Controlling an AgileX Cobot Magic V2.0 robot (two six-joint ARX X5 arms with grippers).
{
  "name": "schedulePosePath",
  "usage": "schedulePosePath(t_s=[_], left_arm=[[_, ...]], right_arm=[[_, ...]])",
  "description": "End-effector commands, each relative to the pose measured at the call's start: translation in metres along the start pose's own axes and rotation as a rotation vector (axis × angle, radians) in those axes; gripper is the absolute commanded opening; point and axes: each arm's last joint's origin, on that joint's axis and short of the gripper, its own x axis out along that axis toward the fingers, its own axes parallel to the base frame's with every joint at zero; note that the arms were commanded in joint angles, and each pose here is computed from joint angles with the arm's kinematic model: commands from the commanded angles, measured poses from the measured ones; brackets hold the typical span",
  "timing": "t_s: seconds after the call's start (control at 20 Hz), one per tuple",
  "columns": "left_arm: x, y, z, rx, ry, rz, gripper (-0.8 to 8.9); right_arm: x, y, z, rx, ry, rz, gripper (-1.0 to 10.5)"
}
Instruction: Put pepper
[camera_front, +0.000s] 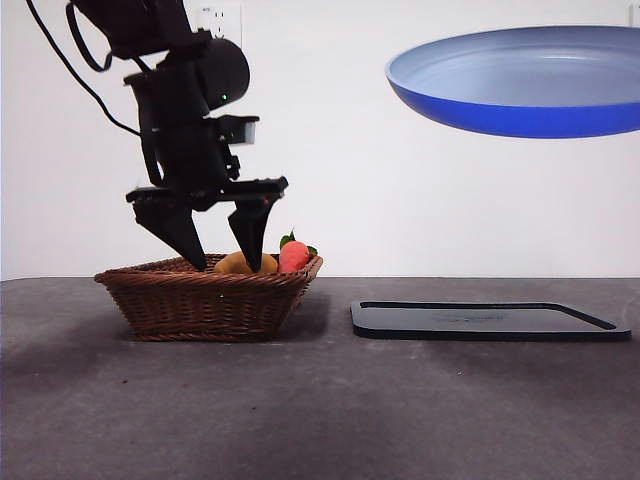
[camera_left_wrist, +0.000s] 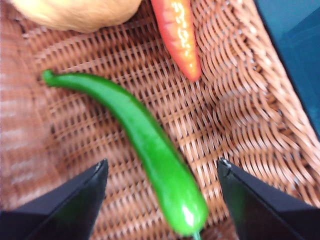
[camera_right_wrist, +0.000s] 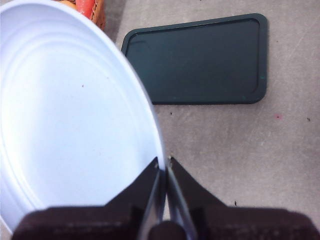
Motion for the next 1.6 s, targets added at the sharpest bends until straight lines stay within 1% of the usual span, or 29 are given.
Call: schedulePosePath(t_s=[0.05, 0.3, 0.45, 0.85, 0.9, 1.0, 1.15, 1.25, 1.45, 1.6], left_arm=[[0.013, -0.006, 0.003, -0.006, -0.006, -0.005, 3.78], [0.023, -0.007, 0.002, -0.023, -0.004, -0.003, 3.78], [0.031, -0.006, 0.0, -0.054, 0.013, -0.002, 3.78], [0.04, -0.006, -0.004, -0.071, 0.041, 0.004, 3.74], [0.04, -0.006, -0.004, -0.072, 0.047, 0.005, 3.59], [0.04, -0.006, -0.007, -0.073, 0.069, 0.006, 2.77], [0.041, -0.006, -0.009, -0.102, 0.093, 0.006, 2.56], [0.041, -0.006, -0.009, -0.101, 0.095, 0.012, 2.54], [0.041, -0.005, -0.011, -0.104, 0.108, 0.013, 1.49], [0.041, -0.005, -0.011, -0.104, 0.109, 0.013, 1.23]], right_arm=[[-0.004, 0.002, 0.006, 0.003, -0.027, 0.007, 0.0], [-0.004, 0.002, 0.005, -0.002, -0.02, 0.006, 0.0], [-0.004, 0.002, 0.005, -0.009, -0.02, 0.005, 0.0], [-0.004, 0.002, 0.005, -0.019, -0.017, 0.005, 0.0], [-0.004, 0.002, 0.005, -0.019, -0.018, 0.005, 0.0], [-0.004, 0.002, 0.005, -0.019, -0.018, 0.005, 0.0], [-0.004, 0.002, 0.005, -0.02, -0.018, 0.005, 0.0], [-0.004, 0.002, 0.005, -0.025, -0.018, 0.005, 0.0], [-0.004, 0.002, 0.005, -0.027, -0.018, 0.005, 0.0], [-0.004, 0.002, 0.005, -0.027, -0.018, 0.004, 0.0]])
